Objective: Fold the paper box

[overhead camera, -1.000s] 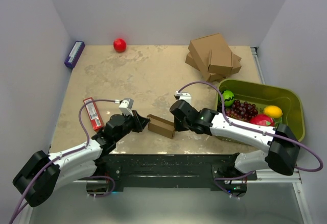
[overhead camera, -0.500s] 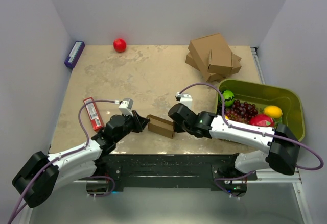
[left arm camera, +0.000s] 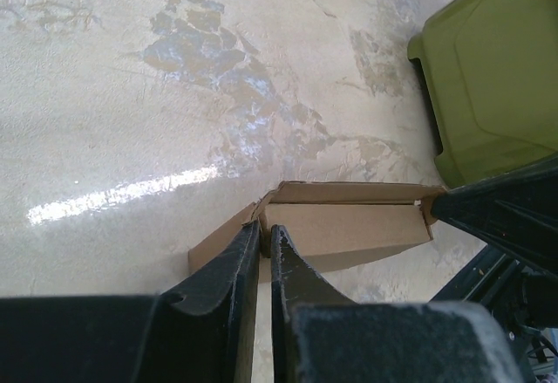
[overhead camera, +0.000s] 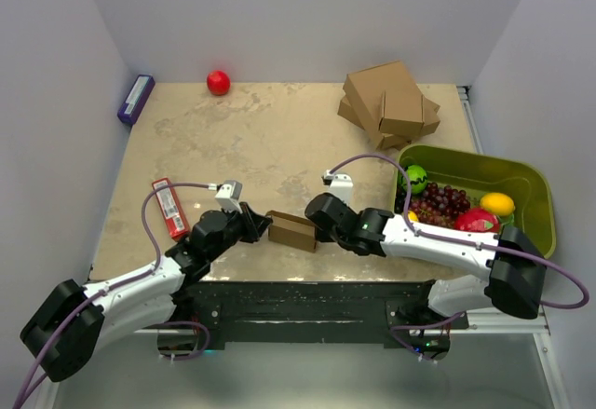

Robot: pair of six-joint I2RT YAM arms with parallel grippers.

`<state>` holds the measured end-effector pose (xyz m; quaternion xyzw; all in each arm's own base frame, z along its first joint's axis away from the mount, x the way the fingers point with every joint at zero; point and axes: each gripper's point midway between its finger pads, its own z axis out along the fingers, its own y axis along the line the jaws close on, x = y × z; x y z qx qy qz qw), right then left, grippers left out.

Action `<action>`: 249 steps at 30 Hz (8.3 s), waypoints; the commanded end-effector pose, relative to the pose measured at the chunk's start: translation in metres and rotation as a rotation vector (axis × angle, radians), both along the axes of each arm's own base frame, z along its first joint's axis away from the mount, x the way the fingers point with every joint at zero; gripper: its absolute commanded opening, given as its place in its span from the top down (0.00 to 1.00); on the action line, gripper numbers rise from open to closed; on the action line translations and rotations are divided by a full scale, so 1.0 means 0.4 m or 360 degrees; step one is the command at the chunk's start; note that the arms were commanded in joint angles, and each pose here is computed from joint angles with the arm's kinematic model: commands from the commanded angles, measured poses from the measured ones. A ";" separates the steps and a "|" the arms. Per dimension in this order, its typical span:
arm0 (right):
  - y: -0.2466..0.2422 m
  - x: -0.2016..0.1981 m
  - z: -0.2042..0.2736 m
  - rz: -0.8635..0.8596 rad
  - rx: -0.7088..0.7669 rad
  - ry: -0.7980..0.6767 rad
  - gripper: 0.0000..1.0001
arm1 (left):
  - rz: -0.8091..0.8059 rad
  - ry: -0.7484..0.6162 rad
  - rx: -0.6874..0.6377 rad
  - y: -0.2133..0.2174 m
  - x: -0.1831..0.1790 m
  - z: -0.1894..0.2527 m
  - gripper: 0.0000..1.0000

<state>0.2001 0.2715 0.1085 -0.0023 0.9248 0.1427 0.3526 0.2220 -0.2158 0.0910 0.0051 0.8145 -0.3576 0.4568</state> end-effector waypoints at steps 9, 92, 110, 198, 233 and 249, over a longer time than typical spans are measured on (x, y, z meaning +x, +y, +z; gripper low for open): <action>0.047 -0.066 -0.028 0.0040 0.0110 0.0042 1.00 | -0.0141 0.0039 -0.0056 -0.033 -0.046 0.005 0.86; 0.005 -0.036 0.029 -0.0077 0.0124 0.0009 0.52 | -0.0134 0.0019 0.0049 -0.030 -0.028 0.013 0.87; 0.003 -0.052 0.055 -0.0084 0.0179 -0.0001 0.54 | -0.0122 0.0045 0.0064 -0.028 -0.028 0.004 0.87; -0.049 -0.107 -0.082 0.0051 -0.0404 0.0083 0.82 | -0.0248 -0.0081 -0.0056 -0.172 0.084 0.153 0.19; -0.023 -0.111 -0.055 0.0068 -0.0307 0.0081 0.63 | -0.0361 0.0244 -0.0168 -0.183 -0.002 -0.035 0.63; -0.014 -0.055 0.059 0.0056 -0.0269 -0.0064 0.42 | -0.0378 0.0256 -0.0169 -0.183 -0.011 -0.050 0.68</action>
